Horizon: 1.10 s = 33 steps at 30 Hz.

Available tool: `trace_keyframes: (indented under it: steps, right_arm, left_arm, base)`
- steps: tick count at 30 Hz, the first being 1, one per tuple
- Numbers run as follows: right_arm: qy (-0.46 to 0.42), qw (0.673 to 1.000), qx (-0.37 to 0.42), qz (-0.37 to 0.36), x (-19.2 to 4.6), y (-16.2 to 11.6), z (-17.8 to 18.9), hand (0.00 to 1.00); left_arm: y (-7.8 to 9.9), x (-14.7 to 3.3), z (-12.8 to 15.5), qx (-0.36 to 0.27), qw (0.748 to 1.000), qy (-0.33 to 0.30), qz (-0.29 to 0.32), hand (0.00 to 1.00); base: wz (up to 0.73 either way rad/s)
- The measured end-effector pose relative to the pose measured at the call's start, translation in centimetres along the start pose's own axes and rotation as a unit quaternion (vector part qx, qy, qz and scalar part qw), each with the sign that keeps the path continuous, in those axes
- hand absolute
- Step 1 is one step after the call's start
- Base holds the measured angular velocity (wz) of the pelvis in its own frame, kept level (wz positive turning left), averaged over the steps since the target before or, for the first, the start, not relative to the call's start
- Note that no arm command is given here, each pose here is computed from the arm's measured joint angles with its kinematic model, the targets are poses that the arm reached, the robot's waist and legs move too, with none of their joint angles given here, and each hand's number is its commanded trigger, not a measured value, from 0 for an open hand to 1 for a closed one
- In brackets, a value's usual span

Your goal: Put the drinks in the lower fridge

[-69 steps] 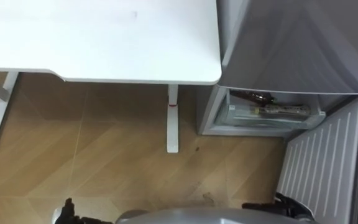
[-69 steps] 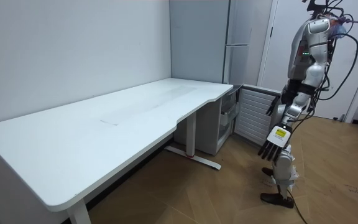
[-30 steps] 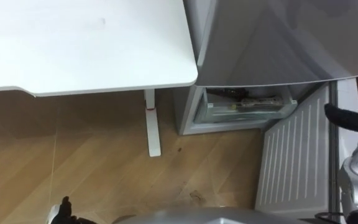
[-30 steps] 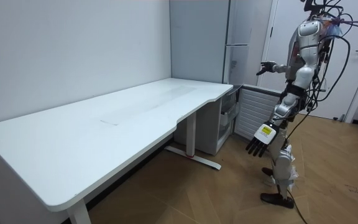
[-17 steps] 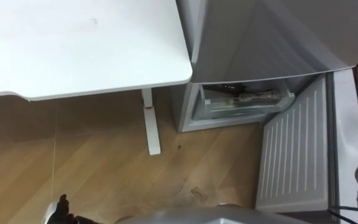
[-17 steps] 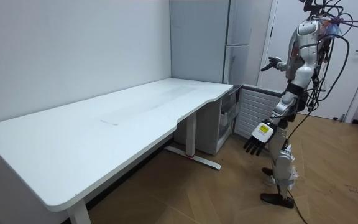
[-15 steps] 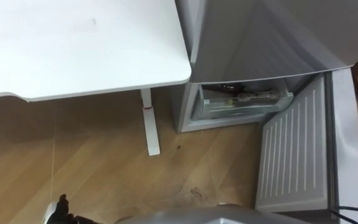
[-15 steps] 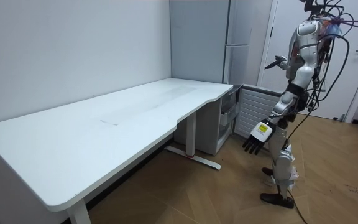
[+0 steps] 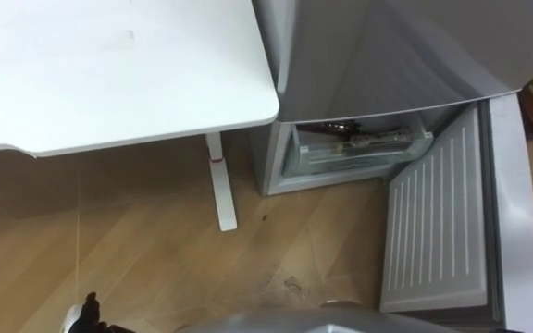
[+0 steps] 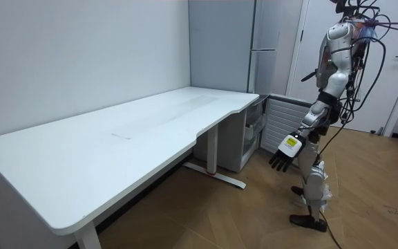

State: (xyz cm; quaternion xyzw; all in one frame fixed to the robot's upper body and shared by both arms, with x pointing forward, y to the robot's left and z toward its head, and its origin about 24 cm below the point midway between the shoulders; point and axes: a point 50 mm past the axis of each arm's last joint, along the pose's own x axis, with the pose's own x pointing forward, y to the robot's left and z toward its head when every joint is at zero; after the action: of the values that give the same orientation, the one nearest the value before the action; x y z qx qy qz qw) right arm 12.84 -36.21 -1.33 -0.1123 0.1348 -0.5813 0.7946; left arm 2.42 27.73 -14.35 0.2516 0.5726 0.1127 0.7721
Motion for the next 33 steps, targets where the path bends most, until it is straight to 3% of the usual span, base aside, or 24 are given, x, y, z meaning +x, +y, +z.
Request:
trace_keyframes:
  steps: [8, 23, 33]
  right_arm:
    - [0.084, 0.996, -0.007, -0.041, 0.2, -1.6, -3.1, 0.00]
    - [0.309, 0.934, 0.158, -0.078, -1.4, -3.3, -9.1, 0.00]
    - [0.354, 0.914, 0.192, -0.035, -2.6, -3.3, -11.3, 0.00]
  left_arm:
    - [0.0, 0.0, 0.3, -0.006, 1.000, -0.007, 0.002, 0.00]
    - [-0.3, -0.2, 0.0, -0.009, 1.000, -0.002, -0.011, 0.00]
    - [-0.6, -0.3, -1.0, 0.000, 1.000, 0.015, -0.015, 0.00]
  base:
    - [-0.02]
    - [-0.01]
    - [0.01]
